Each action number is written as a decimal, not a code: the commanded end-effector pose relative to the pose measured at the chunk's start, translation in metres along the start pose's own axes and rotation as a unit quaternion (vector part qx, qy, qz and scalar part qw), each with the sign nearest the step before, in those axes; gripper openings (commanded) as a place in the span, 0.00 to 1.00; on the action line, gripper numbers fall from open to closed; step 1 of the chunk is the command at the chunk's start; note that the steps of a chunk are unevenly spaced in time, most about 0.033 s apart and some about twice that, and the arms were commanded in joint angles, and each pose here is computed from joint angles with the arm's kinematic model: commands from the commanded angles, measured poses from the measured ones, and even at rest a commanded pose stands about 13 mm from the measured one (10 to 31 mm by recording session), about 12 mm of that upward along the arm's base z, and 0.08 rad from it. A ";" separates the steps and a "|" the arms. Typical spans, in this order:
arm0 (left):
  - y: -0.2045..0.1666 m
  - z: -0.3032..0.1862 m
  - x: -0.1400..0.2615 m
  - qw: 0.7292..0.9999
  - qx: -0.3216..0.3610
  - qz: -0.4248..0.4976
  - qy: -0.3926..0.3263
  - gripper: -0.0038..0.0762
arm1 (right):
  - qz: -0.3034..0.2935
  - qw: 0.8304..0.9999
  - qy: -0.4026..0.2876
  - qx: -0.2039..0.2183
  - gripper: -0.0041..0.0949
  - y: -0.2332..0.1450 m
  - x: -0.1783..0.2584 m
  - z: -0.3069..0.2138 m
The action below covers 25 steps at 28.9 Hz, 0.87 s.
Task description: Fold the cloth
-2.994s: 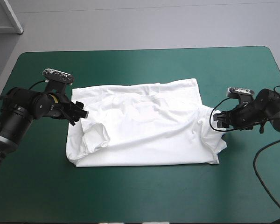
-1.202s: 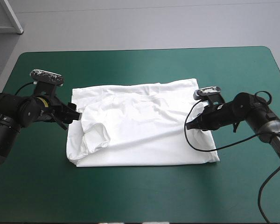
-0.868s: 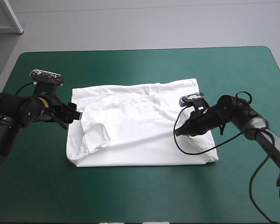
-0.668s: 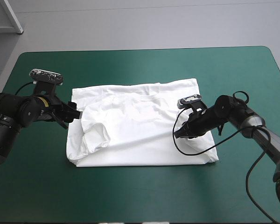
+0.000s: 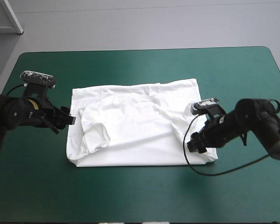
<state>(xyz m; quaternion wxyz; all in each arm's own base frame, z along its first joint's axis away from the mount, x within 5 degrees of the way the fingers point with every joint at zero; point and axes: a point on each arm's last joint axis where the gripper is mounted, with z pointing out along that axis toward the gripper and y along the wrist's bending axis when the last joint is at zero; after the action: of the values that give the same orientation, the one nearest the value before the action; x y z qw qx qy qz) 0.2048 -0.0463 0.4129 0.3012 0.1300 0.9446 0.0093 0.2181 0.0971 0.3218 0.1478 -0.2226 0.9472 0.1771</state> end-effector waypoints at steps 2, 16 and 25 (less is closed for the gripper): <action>-0.005 -0.008 0.030 0.999 0.023 -0.014 0.021 0.74 | -0.004 0.999 -0.040 0.008 0.66 0.011 0.042 -0.021; -0.019 0.115 0.083 0.993 0.030 -0.014 0.115 0.74 | -0.009 0.996 -0.066 0.064 0.66 0.010 0.080 -0.033; -0.026 0.172 0.087 0.977 0.035 -0.012 0.209 0.73 | -0.008 0.989 -0.106 0.100 0.66 0.003 0.072 -0.034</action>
<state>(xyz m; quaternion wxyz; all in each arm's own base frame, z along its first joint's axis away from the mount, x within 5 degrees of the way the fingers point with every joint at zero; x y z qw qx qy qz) 0.2219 -0.0563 0.2211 0.0898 0.1266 0.9879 0.0038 0.1421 0.0597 0.3173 0.2215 -0.2000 0.9481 0.1094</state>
